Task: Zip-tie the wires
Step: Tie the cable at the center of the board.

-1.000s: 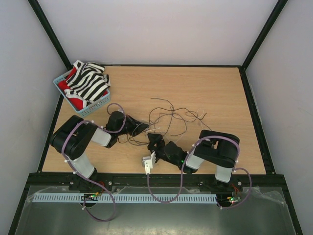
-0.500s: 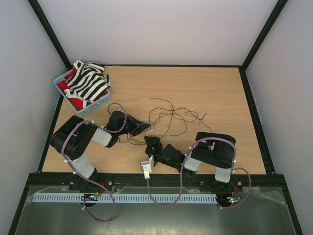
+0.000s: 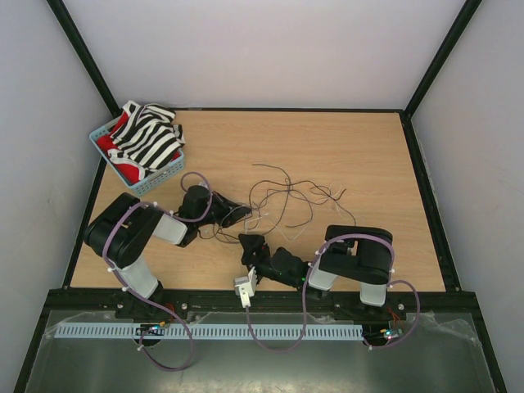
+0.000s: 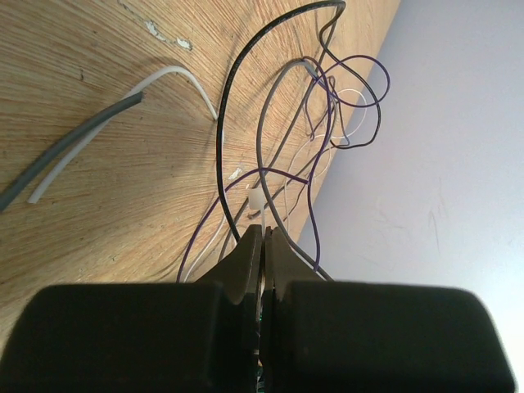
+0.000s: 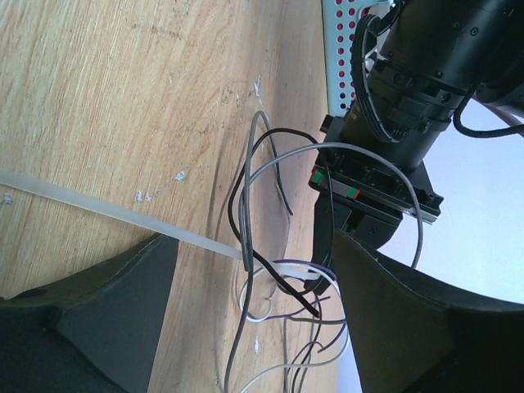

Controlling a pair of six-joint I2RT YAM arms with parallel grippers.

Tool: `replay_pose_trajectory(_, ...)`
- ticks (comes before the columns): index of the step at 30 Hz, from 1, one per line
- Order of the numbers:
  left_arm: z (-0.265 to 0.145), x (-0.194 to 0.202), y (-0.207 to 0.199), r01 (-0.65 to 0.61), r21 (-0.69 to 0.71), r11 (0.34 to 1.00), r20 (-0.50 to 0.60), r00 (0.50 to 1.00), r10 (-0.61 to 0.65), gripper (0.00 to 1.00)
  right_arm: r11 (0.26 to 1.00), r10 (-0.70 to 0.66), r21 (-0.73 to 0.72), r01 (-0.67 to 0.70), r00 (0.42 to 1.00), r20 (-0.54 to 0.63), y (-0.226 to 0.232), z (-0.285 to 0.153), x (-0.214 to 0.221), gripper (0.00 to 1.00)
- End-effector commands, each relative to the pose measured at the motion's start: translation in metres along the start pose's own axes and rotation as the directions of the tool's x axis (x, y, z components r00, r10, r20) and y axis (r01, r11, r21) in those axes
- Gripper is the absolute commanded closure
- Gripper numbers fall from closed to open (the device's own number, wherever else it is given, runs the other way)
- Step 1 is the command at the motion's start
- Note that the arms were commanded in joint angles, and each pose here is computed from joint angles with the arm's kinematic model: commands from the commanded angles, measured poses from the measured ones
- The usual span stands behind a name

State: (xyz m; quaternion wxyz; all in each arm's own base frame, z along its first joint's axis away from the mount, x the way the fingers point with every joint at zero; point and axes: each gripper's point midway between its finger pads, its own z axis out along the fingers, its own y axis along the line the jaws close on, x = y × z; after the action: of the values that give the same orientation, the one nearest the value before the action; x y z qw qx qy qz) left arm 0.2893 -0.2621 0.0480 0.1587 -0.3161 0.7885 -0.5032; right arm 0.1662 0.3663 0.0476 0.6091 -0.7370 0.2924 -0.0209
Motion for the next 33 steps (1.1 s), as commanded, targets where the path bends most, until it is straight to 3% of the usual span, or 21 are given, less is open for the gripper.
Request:
replay_pose_trajectory(1, -0.001, 0.0, -0.017, -0.007, 0.042, 0.999, 0.007, 1.0, 0.007, 1.0, 1.0, -0.012, -0.004, 0.012, 1.0, 0.009, 0.004, 0.0, -0.003, 0.15)
replay_pose_trajectory(10, 0.0, 0.002, -0.017, -0.001, 0.038, 0.999, 0.001, 1.0, 0.001, 1.0, 0.995, -0.102, 0.012, 0.102, 0.995, 0.01, 0.014, 0.002, -0.011, 0.25)
replay_pose_trajectory(21, 0.002, 0.003, -0.014, 0.002, 0.03, 1.0, -0.004, 1.0, -0.002, 1.0, 0.993, -0.11, -0.025, 0.111, 0.993, 0.046, 0.026, 0.004, -0.019, 0.49)
replay_pose_trajectory(27, 0.002, 0.004, -0.014, 0.002, 0.03, 1.0, -0.007, 1.0, -0.002, 1.0, 0.995, -0.093, -0.036, 0.095, 0.994, 0.056, 0.03, 0.005, -0.021, 0.69)
replay_pose_trajectory(33, 0.002, 0.005, -0.014, 0.004, 0.031, 1.0, -0.012, 1.0, -0.003, 1.0, 0.997, -0.057, -0.045, 0.06, 0.996, 0.062, 0.031, 0.007, -0.024, 0.77)
